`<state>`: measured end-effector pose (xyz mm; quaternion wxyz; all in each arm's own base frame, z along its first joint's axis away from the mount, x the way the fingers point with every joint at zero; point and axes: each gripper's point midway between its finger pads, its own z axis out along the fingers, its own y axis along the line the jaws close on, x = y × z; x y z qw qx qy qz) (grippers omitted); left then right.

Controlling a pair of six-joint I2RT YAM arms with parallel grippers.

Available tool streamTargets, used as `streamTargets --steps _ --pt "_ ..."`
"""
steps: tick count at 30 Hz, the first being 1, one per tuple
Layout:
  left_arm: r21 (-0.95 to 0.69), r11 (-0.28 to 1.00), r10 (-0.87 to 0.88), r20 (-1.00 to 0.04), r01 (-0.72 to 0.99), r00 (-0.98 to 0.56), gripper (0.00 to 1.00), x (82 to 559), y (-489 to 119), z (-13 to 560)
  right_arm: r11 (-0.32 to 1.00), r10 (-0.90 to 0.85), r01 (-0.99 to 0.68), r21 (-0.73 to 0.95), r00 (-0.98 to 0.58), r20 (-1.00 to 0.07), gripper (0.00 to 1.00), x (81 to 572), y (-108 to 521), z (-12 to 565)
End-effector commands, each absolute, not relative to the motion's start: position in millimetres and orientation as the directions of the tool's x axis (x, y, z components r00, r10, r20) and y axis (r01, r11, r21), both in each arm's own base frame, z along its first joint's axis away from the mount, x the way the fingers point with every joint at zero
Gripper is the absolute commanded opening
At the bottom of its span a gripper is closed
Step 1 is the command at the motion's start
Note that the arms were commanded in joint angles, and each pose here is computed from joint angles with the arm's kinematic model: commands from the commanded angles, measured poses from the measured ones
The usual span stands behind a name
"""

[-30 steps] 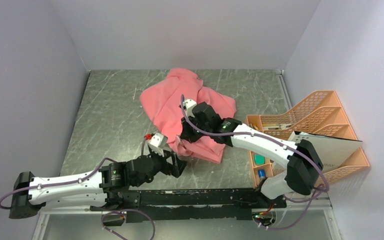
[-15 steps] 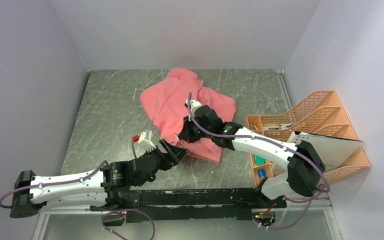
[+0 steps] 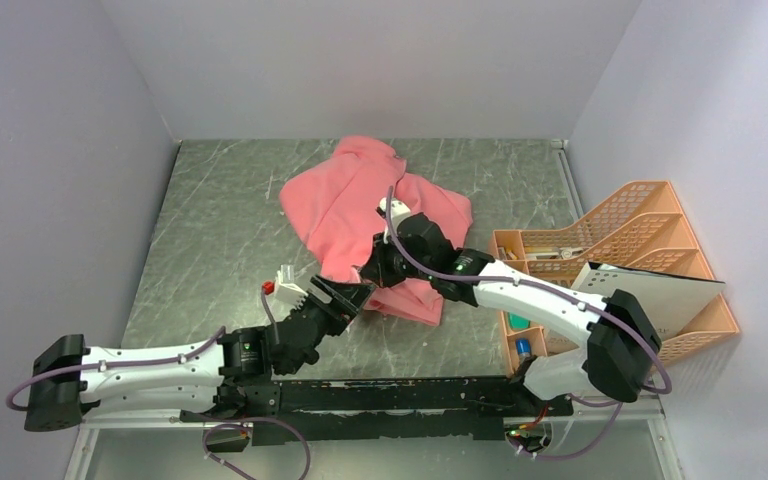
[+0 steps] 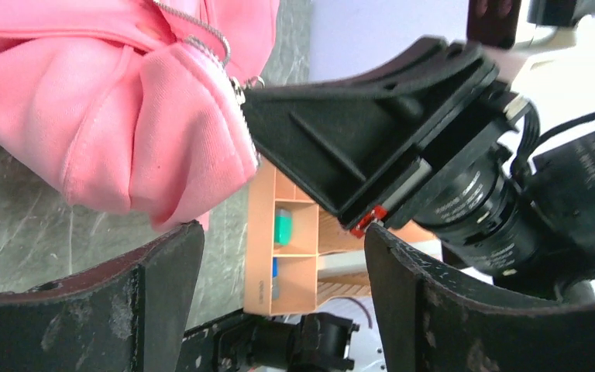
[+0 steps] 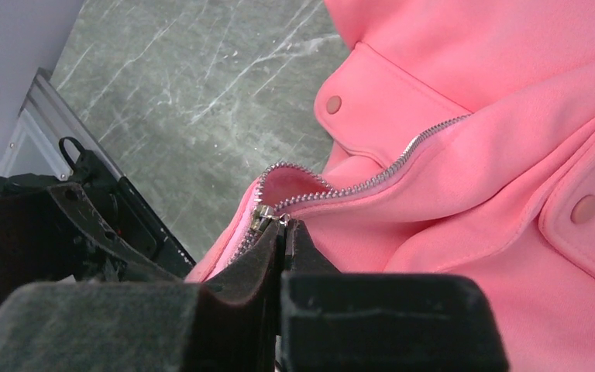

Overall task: Zip up the jacket
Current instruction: Zip the zipper on the jacket.

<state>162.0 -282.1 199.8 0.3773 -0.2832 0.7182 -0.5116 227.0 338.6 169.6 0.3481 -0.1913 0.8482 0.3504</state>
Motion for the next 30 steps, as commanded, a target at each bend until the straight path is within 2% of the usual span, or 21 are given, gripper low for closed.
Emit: streamTargets --steps 1,4,7,13,20,23,30 --pt "-0.975 0.216 -0.875 -0.169 -0.052 -0.453 0.79 175.6 -267.5 216.7 0.633 -0.018 -0.595 0.496 -0.652 -0.758 0.0 225.0 341.8 198.3" --pt "-0.977 0.203 -0.879 -0.154 -0.061 -0.452 0.78 176.8 -269.0 212.6 0.619 -0.021 -0.596 0.512 -0.664 -0.748 0.0 218.9 340.6 196.6" --pt "-0.978 0.193 -0.883 -0.14 -0.074 -0.449 0.72 178.2 -270.0 207.2 0.606 -0.019 -0.599 0.523 -0.669 -0.743 0.0 212.5 337.6 196.4" --pt "-0.975 0.21 -0.891 -0.157 -0.079 -0.426 0.63 186.9 -269.7 204.4 0.559 -0.037 -0.626 0.543 -0.674 -0.738 0.0 195.8 332.5 199.0" --pt "-0.969 0.226 -0.891 -0.166 -0.096 -0.424 0.57 190.9 -267.6 197.3 0.516 -0.035 -0.644 0.565 -0.675 -0.737 0.0 183.4 329.4 204.6" --pt "-0.968 0.228 -0.891 -0.165 -0.101 -0.423 0.5 191.3 -266.9 195.0 0.509 -0.048 -0.651 0.563 -0.675 -0.736 0.0 180.7 329.0 204.5" --pt "-0.965 0.242 -0.888 -0.179 -0.1 -0.423 0.26 193.2 -267.7 194.0 0.501 -0.063 -0.653 0.568 -0.683 -0.728 0.0 176.1 327.5 200.6"
